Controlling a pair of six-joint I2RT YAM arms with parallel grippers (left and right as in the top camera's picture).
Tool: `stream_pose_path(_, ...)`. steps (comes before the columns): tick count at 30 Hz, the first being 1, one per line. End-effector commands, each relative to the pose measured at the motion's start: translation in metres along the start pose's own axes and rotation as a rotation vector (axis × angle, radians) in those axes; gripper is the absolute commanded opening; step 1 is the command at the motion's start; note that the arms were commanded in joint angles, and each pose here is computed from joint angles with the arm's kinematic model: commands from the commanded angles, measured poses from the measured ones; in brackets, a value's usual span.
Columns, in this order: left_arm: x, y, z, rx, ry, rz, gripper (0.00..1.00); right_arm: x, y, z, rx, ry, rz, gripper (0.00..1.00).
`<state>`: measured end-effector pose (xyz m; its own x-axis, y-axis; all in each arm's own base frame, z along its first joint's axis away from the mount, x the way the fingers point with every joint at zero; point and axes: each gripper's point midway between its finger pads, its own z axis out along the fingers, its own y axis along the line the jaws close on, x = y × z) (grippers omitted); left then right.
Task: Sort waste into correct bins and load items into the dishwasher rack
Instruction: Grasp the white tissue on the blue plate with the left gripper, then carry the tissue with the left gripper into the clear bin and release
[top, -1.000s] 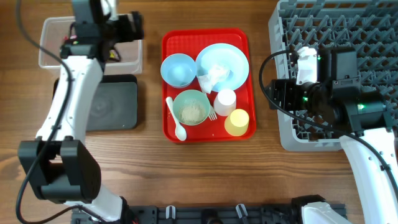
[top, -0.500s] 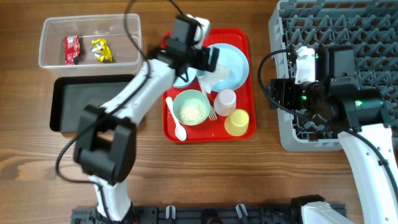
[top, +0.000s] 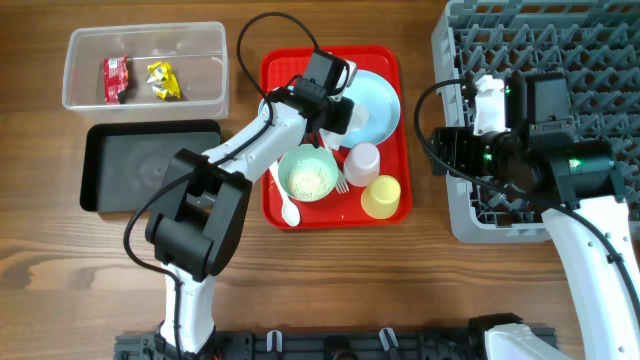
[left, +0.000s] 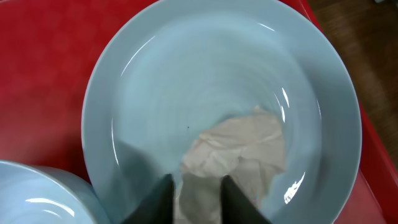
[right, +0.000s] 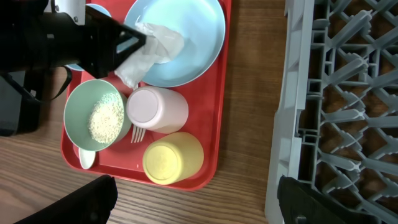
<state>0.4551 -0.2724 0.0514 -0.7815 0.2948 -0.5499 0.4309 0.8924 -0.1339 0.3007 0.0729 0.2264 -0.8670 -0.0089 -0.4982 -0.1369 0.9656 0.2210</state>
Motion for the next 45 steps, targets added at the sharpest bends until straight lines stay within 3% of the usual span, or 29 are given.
stream_pose_path(1, 0.002, -0.006, 0.003, 0.002, 0.006, 0.012, 0.04, -0.004, -0.004, -0.001, 0.019, -0.007, 0.012, 0.87)
stream_pose_path(12, -0.020, -0.023, -0.020, 0.025, -0.066, 0.037, 0.06, -0.004, -0.004, -0.001, 0.019, -0.007, 0.010, 0.87)
stream_pose_path(14, -0.021, -0.024, -0.022, 0.026, -0.070, 0.037, 0.51, -0.004, -0.004, -0.001, 0.019, -0.007, 0.010, 0.87)
stream_pose_path(15, -0.015, -0.023, -0.020, 0.023, -0.047, 0.035, 0.66, -0.004, -0.004, -0.001, 0.019, -0.007, 0.010, 0.87)
stream_pose_path(19, 0.008, -0.018, -0.006, 0.013, 0.020, 0.031, 0.75, -0.004, -0.004, -0.001, 0.020, -0.007, 0.010, 0.87)
stream_pose_path(22, 0.020, -0.016, 0.007, 0.008, 0.057, 0.029, 0.74, -0.004, -0.004, -0.001, 0.019, -0.007, 0.011, 0.87)
stream_pose_path(24, 0.028, -0.014, 0.016, 0.004, 0.080, 0.028, 0.63, -0.004, -0.004, -0.001, 0.019, -0.007, 0.011, 0.87)
stream_pose_path(26, 0.032, -0.013, 0.020, 0.003, 0.089, 0.027, 0.25, -0.004, -0.004, -0.001, 0.020, -0.005, 0.011, 0.87)
stream_pose_path(28, 0.030, -0.013, 0.021, 0.004, 0.083, 0.027, 0.04, -0.003, -0.004, -0.001, 0.020, -0.004, 0.011, 0.87)
stream_pose_path(37, -0.014, -0.022, -0.012, 0.022, -0.042, 0.034, 0.04, -0.003, -0.004, -0.001, 0.020, -0.004, 0.011, 0.87)
stream_pose_path(41, -0.062, -0.024, -0.074, 0.030, -0.182, 0.031, 0.04, -0.004, -0.004, -0.001, 0.021, -0.004, 0.007, 0.87)
stream_pose_path(45, -0.095, 0.001, -0.136, -0.034, -0.315, -0.003, 0.04, -0.004, -0.004, -0.001, 0.020, -0.007, 0.006, 0.87)
